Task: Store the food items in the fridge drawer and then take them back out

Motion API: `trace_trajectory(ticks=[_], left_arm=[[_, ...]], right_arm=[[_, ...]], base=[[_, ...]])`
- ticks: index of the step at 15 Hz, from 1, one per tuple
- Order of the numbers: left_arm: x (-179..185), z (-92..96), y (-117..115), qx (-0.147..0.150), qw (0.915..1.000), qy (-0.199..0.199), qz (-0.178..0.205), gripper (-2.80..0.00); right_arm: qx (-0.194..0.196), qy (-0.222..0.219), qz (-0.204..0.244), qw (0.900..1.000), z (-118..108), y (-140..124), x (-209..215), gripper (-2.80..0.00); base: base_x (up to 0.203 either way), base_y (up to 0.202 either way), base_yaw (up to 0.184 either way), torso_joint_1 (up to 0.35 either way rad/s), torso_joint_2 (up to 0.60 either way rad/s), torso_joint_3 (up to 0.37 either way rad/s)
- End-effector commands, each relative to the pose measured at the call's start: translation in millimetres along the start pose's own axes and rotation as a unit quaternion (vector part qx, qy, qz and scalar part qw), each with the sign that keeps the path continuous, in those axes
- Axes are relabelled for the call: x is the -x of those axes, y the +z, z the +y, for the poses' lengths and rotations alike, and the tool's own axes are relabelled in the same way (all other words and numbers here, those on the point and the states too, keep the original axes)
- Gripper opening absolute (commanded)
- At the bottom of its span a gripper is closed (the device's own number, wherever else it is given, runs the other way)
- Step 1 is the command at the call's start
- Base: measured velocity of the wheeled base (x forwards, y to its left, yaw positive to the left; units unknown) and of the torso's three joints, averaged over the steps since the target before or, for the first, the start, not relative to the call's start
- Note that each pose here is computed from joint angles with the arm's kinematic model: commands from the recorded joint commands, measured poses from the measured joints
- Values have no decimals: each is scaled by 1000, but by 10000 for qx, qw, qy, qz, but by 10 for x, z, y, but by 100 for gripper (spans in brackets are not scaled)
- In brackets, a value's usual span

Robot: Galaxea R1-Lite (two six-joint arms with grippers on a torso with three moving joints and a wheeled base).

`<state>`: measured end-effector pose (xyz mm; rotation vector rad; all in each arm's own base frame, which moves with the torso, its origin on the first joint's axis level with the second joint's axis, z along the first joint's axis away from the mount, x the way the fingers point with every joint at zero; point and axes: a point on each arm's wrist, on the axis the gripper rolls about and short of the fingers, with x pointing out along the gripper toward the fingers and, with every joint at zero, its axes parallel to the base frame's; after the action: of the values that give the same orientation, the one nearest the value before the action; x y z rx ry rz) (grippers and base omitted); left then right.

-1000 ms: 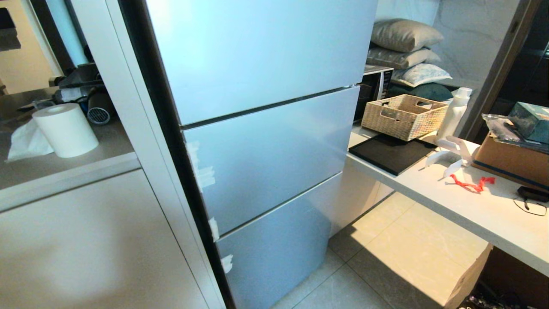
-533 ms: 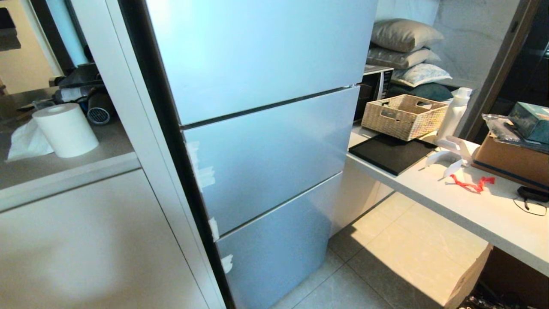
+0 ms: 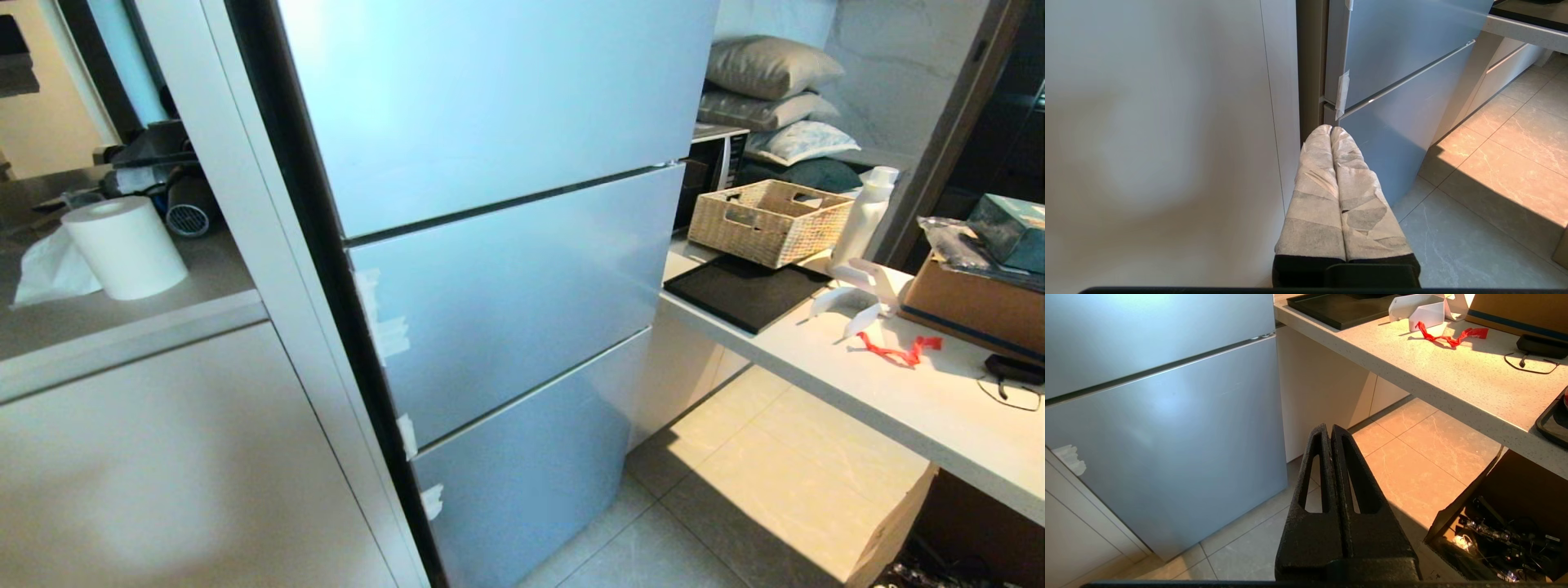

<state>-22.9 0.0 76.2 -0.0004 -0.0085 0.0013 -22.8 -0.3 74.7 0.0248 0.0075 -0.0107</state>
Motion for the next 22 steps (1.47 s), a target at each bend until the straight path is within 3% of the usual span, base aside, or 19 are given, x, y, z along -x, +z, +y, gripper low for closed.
trace_trajectory(ticks=[1, 20, 22], left_arm=[[-2, 0, -4, 6, 10000, 1, 12, -280], [-2, 0, 0, -9, 10000, 9, -3, -280], [50, 0, 226, 56, 9993, 3, -365, -280]], right_arm=[[2, 0, 3, 10000, 0, 0, 0, -280], [2, 0, 0, 10000, 0, 0, 0, -280], [2, 0, 0, 10000, 0, 0, 0, -280]], base=[[0, 0, 0, 0, 0, 0], [0, 0, 0, 0, 0, 0], [0, 0, 0, 0, 0, 0]])
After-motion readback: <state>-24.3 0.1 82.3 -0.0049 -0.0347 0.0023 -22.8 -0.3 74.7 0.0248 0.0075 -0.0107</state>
